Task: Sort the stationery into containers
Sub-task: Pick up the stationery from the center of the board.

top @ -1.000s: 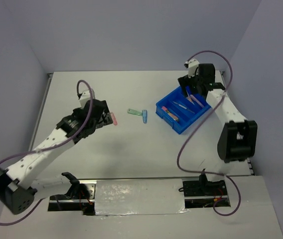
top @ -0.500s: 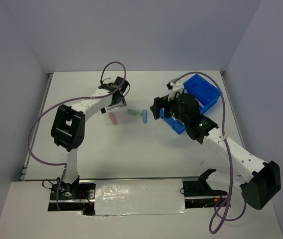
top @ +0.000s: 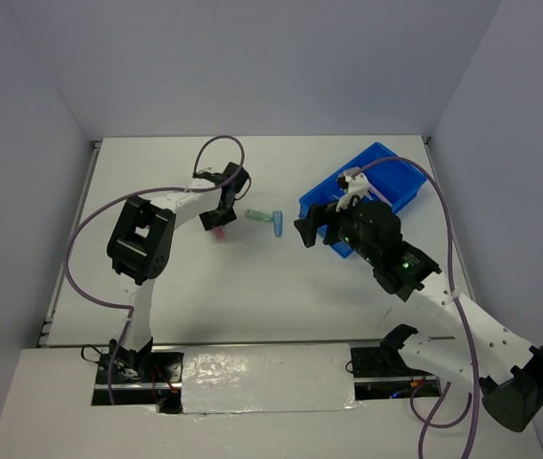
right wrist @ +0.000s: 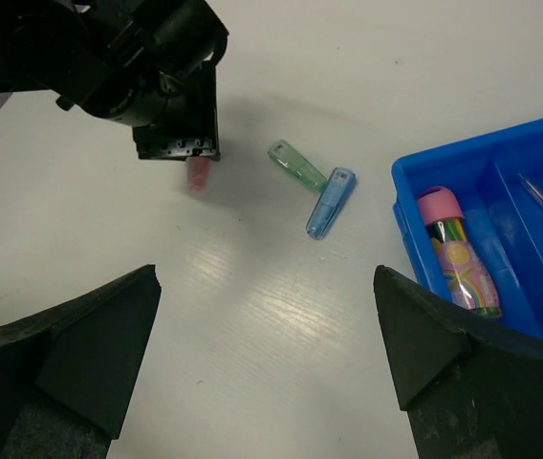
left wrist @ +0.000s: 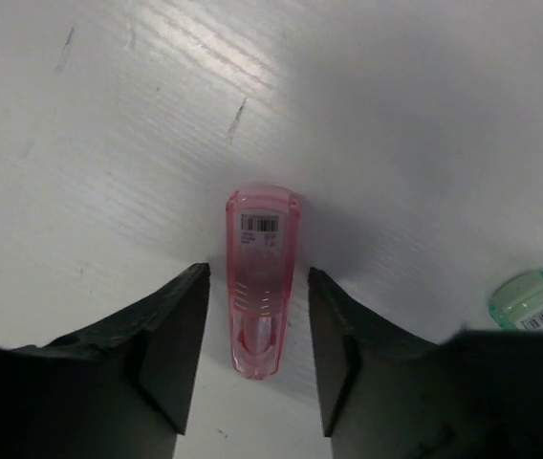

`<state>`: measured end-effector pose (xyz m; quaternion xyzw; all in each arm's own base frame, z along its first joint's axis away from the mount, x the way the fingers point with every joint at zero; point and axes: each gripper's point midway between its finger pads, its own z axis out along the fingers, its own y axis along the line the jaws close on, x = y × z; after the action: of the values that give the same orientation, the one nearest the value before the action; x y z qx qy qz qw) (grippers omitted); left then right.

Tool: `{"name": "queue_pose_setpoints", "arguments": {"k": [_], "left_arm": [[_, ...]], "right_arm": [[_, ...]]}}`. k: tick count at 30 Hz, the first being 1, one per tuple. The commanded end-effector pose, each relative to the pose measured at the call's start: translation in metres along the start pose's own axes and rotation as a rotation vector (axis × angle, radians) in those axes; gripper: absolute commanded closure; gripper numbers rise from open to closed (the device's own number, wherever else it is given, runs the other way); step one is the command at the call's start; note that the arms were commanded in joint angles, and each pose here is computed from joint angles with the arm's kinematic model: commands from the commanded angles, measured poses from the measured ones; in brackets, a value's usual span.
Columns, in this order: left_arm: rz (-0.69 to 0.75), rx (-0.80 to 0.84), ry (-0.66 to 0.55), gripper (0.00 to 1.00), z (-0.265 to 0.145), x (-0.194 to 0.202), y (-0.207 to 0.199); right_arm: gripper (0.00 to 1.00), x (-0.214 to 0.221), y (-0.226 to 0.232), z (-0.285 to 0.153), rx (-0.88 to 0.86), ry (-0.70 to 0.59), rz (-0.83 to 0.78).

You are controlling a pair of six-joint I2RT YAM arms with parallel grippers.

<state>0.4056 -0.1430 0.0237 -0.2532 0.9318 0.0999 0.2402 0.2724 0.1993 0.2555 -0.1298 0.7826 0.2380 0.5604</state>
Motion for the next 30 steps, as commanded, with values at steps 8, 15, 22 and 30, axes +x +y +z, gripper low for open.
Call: {"name": "queue_pose_setpoints", "arguments": {"k": [8,15,22,30], "left_arm": [[-0.026,-0.056,0.005,0.95,0.016,0.027,0.03],[-0.081,0.163,-0.125,1.0,-0.067,0.014,0.011],[-0.132,0.471,-0.163,1.0,-0.164,0.024,-0.032],[-0.152,0.669,-0.111,1.0,-0.198,0.039,-0.05]], "right_arm": [[0.0,-0.005,0.032,-0.002,-0.178,-0.086,0.09],[0.0,0.033,0.073,0.03,-0.462,-0.181,0.357],[0.12,0.054,0.098,0.077,-0.433,-0.166,0.442],[0.22,0.058,0.095,0.091,-0.398,-0.18,0.447]]}}
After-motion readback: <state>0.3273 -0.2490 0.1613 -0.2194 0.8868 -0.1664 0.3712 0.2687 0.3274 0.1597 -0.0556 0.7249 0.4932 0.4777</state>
